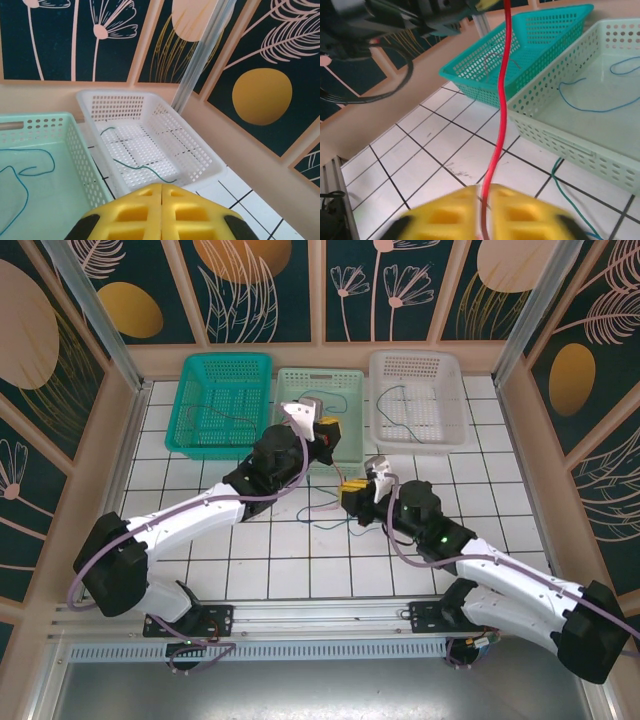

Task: Untangle the cables
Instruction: Straighten the cable.

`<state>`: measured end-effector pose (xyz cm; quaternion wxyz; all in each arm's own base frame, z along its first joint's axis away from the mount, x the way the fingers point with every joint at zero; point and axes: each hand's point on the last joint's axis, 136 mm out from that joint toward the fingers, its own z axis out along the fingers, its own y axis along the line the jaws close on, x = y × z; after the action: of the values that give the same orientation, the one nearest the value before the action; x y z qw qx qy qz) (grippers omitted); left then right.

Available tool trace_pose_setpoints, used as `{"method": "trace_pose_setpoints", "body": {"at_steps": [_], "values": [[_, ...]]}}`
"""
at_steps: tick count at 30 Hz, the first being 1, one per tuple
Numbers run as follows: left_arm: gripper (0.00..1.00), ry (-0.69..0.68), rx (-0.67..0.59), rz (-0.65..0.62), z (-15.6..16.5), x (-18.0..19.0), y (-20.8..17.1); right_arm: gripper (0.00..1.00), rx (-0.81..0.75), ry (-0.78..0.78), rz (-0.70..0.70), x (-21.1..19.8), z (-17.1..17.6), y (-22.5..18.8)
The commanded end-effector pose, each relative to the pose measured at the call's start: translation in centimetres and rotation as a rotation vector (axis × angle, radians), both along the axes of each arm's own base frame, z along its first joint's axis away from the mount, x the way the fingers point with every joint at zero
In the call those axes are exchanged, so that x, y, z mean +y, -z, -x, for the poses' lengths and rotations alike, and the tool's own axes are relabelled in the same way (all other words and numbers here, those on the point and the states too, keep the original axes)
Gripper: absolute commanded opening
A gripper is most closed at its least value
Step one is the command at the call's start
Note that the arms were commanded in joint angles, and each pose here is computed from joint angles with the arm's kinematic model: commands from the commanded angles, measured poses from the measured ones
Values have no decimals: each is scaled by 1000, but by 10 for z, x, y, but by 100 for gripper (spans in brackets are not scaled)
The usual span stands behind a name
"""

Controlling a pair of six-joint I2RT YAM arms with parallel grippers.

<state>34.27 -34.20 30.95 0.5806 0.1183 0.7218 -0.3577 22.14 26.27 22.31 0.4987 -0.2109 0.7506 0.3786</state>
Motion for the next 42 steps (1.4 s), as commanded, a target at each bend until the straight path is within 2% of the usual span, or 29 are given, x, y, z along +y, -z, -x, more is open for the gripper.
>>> {"method": "trace_pose_setpoints", "body": {"at_steps": [1,4,9,15,25,32,38,42], "values": [[0,-62,-42,79,-6,10,-26,60,12,156,-41,-17,-21,-12],[0,-185,-38,143,-15,31,-35,67,101,279,-121,-38,-36,-4],[0,-238,-37,238,-23,36,-41,71,263,265,-352,-40,-40,6],[0,-317,-37,262,-36,40,-34,74,392,177,-495,-20,-37,3],[0,-399,-34,328,-46,48,-34,75,431,180,-522,-4,-38,8],[0,-386,-34,377,-45,41,-40,74,471,215,-505,7,-47,22],[0,-359,-27,387,-40,33,-41,69,440,279,-497,2,-59,24],[0,-354,-21,394,-38,31,-40,59,416,280,-498,6,-65,17]]}}
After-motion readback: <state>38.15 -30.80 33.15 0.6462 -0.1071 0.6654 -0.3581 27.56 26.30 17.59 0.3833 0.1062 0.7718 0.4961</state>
